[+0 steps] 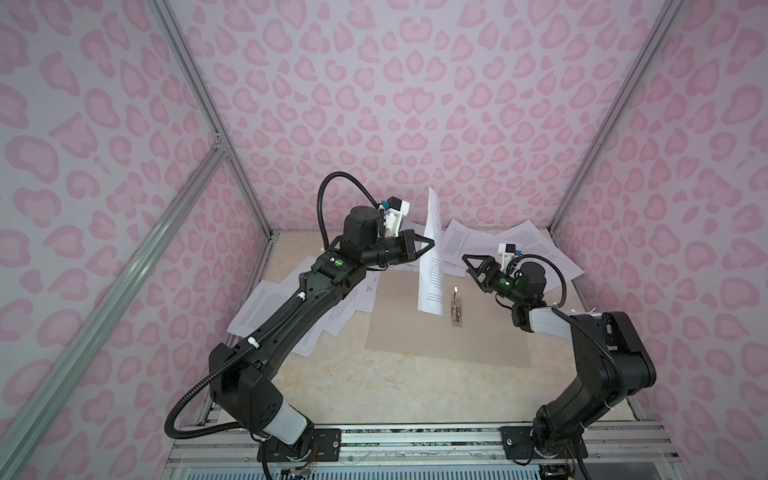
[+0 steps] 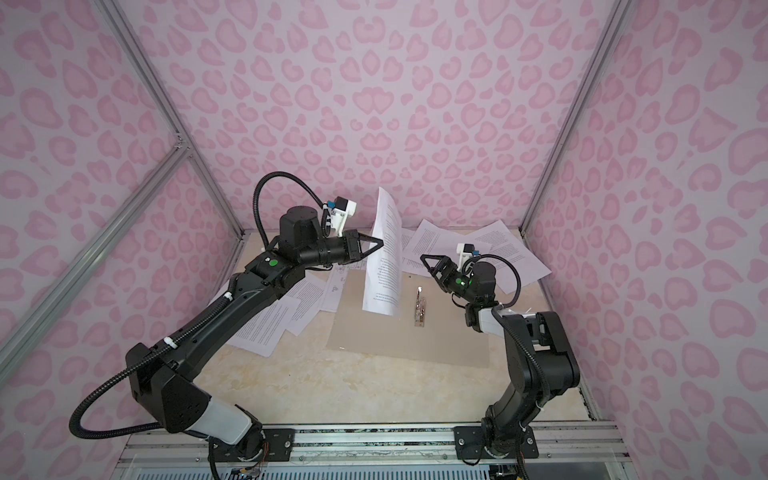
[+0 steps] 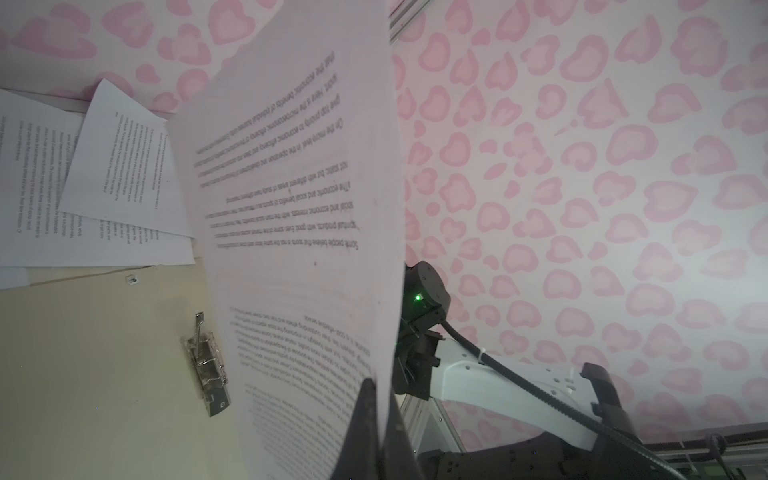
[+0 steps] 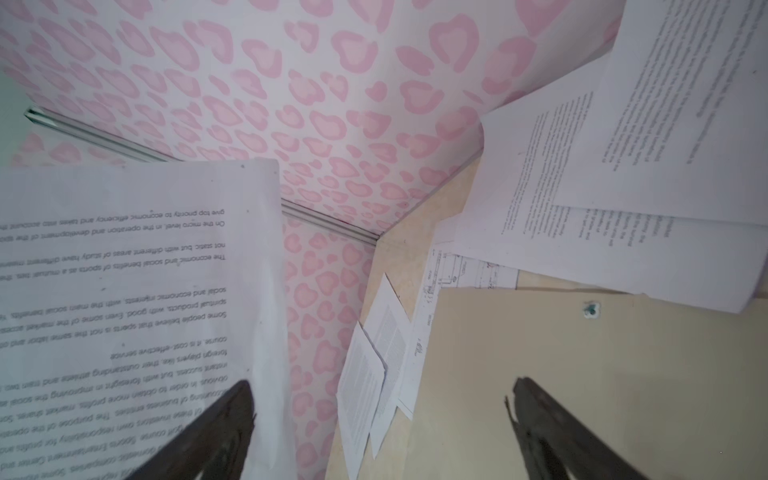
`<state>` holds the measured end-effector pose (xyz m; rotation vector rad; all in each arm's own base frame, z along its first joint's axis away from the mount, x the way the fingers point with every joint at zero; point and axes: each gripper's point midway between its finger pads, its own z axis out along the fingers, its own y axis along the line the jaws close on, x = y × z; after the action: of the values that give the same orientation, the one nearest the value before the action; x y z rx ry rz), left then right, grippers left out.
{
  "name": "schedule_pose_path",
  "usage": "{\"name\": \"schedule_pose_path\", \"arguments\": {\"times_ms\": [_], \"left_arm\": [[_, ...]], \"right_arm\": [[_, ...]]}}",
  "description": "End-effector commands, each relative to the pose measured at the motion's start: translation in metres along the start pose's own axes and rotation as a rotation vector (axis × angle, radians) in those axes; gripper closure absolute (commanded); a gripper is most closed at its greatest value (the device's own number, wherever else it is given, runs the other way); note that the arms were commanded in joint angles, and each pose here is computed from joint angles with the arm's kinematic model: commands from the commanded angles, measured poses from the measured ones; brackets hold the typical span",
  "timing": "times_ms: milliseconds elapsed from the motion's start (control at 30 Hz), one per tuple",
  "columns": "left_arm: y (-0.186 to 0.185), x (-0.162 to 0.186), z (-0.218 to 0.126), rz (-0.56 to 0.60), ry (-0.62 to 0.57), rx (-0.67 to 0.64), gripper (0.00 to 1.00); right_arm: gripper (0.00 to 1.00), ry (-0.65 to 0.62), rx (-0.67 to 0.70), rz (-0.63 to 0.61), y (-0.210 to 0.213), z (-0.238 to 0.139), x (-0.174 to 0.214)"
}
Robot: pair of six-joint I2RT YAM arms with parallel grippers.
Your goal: Put the files into the folder
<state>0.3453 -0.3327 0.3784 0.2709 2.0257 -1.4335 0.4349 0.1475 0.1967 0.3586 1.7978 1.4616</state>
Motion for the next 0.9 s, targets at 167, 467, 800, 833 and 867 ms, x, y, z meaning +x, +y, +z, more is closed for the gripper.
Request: {"name": "schedule_pose_path", "arguments": {"times_ms": [167, 467, 800, 833, 867], "left_arm": [[0.042, -0.014, -0.004, -0.155, -0.069, -0.005, 0.96], [0.087, -0.005, -0.008, -0.215, -0.062, -0.056, 0.96], [0.102, 0.003, -0.016, -0.250, -0.068, -0.048, 0.96], [0.102, 0.003, -0.017, -0.251, -0.070, -0.044, 0.96], [0.101, 0.003, -0.019, -0.252, -0.073, -0.036, 0.96]], "right_arm": [[0.06, -0.016, -0.286, -0.019, 0.079, -0.004, -0.010], [0.31, 0.018, -0.387, 0.030, 0.097, 0.003, -0.005], [0.62, 0.057, -0.296, 0.000, 0.085, 0.012, 0.011], [0.64, 0.063, -0.284, -0.005, 0.083, 0.013, 0.013], [0.66, 0.070, -0.270, -0.015, 0.082, 0.015, 0.015]]}}
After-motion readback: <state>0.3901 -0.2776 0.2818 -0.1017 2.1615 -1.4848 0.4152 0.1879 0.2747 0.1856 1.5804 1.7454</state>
